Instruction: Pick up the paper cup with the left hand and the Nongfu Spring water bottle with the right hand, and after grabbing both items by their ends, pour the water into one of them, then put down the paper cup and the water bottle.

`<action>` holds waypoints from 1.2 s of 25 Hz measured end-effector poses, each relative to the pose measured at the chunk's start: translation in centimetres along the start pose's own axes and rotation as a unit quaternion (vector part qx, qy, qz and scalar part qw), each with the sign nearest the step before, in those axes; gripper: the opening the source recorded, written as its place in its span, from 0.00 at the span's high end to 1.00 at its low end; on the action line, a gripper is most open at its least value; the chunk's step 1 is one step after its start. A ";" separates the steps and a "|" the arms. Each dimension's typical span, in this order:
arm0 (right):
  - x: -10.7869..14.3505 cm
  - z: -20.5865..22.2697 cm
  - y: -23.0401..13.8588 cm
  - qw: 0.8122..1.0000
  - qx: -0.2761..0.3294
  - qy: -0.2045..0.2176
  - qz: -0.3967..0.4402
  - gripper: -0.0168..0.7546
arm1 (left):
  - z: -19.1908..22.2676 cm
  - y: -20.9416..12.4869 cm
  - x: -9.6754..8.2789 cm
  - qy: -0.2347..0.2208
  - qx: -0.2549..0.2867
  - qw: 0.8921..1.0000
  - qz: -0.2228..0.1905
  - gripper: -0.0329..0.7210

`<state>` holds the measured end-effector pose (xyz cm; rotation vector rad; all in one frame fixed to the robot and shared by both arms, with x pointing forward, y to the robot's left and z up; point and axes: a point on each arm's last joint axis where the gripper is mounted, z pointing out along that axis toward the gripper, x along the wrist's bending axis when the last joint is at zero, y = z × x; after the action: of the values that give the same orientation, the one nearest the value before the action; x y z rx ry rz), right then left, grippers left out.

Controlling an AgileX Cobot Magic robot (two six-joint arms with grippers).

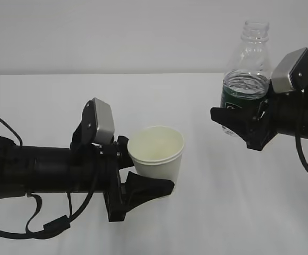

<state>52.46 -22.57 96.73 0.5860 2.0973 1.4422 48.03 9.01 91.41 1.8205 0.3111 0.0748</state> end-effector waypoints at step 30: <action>1.2 0.6 2.9 0.979 0.097 0.027 -0.177 0.34 | 0.1 -0.1 -0.1 0.000 0.006 0.999 0.034 0.30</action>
<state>52.10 -20.38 99.06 0.2259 2.2617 1.0738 47.95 8.94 91.30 1.8437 0.2496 0.1204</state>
